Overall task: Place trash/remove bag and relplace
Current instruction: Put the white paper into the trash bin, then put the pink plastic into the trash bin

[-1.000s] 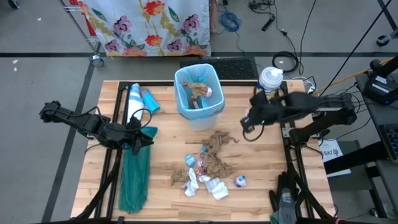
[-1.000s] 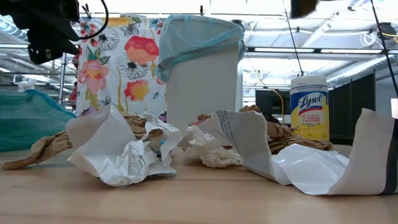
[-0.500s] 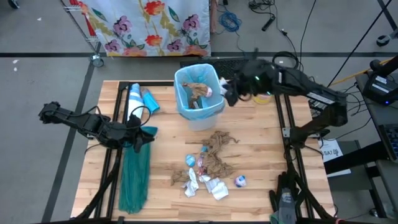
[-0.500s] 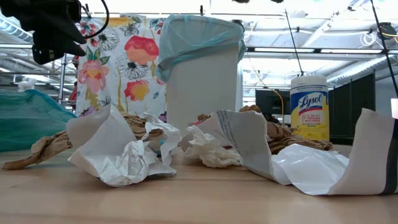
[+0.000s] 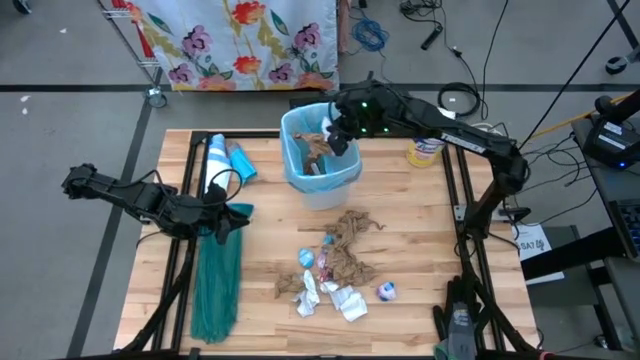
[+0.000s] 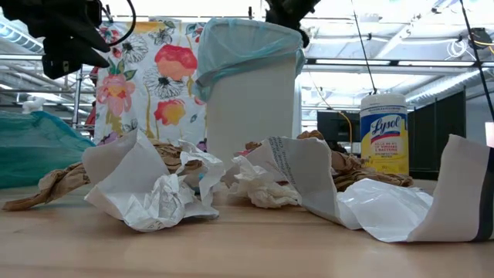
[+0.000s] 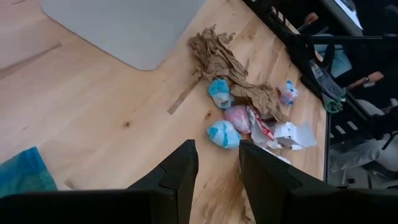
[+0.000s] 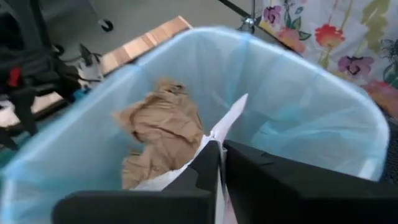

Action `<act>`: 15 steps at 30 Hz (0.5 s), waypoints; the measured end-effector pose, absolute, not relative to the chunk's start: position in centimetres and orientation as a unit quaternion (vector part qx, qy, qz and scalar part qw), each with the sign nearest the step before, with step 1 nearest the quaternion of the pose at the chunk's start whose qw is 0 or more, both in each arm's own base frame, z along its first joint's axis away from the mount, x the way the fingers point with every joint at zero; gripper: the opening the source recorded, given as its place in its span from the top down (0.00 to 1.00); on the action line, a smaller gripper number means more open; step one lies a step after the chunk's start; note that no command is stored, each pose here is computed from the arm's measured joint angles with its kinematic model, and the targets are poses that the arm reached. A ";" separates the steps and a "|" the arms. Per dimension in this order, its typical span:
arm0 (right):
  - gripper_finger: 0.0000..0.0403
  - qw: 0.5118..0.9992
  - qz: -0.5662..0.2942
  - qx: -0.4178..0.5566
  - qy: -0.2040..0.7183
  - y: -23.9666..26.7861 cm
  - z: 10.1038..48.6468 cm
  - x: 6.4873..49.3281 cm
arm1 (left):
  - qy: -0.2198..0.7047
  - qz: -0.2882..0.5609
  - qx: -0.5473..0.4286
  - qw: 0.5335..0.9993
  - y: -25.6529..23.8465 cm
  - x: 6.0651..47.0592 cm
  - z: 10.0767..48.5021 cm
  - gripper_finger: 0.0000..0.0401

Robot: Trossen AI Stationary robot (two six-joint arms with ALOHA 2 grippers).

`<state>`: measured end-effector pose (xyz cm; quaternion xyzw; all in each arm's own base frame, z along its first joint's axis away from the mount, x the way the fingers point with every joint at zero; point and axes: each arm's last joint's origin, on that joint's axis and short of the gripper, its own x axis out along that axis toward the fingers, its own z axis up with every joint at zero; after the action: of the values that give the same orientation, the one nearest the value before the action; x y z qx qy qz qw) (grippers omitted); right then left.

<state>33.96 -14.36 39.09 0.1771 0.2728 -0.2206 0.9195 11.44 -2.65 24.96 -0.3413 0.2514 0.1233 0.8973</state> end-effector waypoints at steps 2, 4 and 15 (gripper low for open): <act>0.92 0.919 -0.214 0.179 0.279 -14.7 38.6 34.2 | 0.249 0.128 -0.341 0.897 -2.6 11.4 25.0 0.69; 0.87 0.921 -0.201 0.183 0.281 -14.9 38.6 34.1 | 0.244 0.135 -0.343 0.897 -2.6 11.4 25.0 0.69; 0.69 0.934 -0.187 0.160 0.260 -13.5 42.1 30.4 | 0.224 0.140 -0.354 0.897 -2.6 11.6 25.2 0.69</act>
<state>30.38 -13.48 42.10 0.1598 0.2598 -0.1875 0.9337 11.60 -2.56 25.24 -0.3543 0.2242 0.1400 0.8970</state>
